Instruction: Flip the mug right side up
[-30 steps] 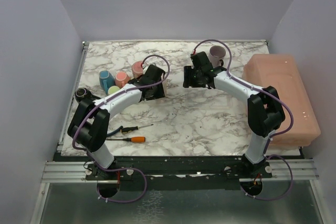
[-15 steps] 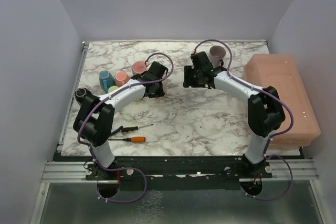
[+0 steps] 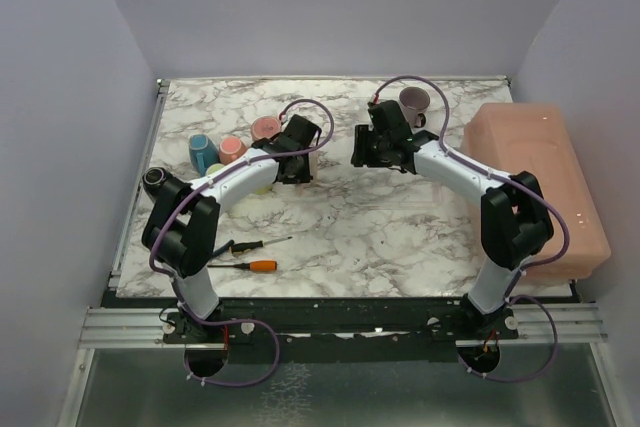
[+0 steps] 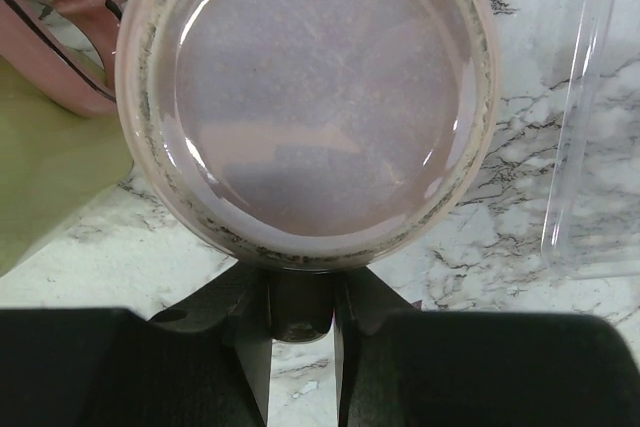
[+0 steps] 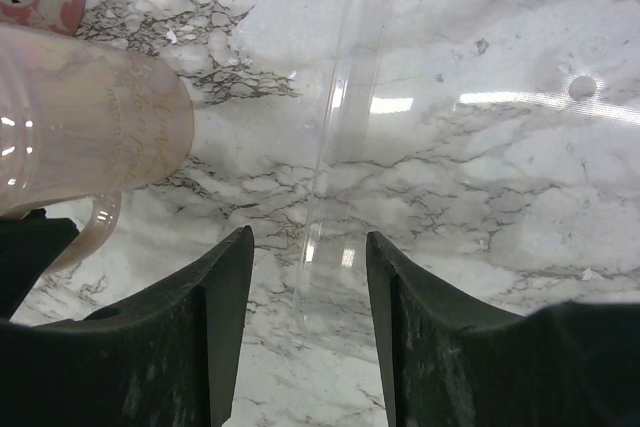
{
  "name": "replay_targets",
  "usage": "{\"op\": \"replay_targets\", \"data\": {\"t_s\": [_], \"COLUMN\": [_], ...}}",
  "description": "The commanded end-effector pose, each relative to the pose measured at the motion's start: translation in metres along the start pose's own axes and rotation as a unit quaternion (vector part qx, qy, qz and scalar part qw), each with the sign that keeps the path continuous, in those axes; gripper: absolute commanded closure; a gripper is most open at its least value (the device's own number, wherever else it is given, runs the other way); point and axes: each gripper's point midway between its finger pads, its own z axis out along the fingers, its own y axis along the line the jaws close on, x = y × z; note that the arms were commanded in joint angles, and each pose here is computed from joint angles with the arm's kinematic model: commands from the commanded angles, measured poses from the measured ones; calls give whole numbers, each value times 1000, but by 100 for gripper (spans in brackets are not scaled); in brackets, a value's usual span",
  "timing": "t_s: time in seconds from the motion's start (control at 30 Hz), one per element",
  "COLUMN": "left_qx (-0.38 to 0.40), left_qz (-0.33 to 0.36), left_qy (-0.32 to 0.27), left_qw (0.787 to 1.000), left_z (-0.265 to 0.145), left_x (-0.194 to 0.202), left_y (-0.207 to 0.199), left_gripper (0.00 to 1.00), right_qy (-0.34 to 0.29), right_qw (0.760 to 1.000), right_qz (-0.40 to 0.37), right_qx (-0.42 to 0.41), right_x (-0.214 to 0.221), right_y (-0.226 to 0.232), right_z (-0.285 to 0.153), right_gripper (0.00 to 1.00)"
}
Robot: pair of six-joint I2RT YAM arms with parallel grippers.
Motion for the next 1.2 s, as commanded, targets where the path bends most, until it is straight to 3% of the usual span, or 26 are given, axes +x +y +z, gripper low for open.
{"op": "replay_targets", "data": {"t_s": [0.0,0.37,0.67,0.87,0.97,1.07,1.17], "left_qx": [29,116,184,262,309,356,397], "left_qz": [12,37,54,86,103,112,114], "left_qy": [-66,-190,-336,-412,-447,-479,-497], "left_qw": [997,974,922,868,833,795,763], "left_z": [-23,-89,-171,-244,-285,-322,-352], "left_x": [-38,-100,-169,-210,-222,-228,-231], "left_y": [-14,-43,-63,-89,-103,-114,-122], "left_gripper": [100,100,100,100,100,100,100], "right_qy": [-78,-219,-288,-345,-367,-380,-395], "right_qw": [997,971,933,895,869,844,811], "right_qz": [8,52,76,51,37,26,-7], "right_qx": [-21,-76,-202,-279,-329,-377,-432], "right_x": [-32,-84,-139,-156,-157,-156,-152], "right_y": [8,8,2,28,44,59,75], "right_z": [-21,-78,-148,-201,-229,-253,-277], "right_gripper": [47,47,46,43,36,16,13]}}
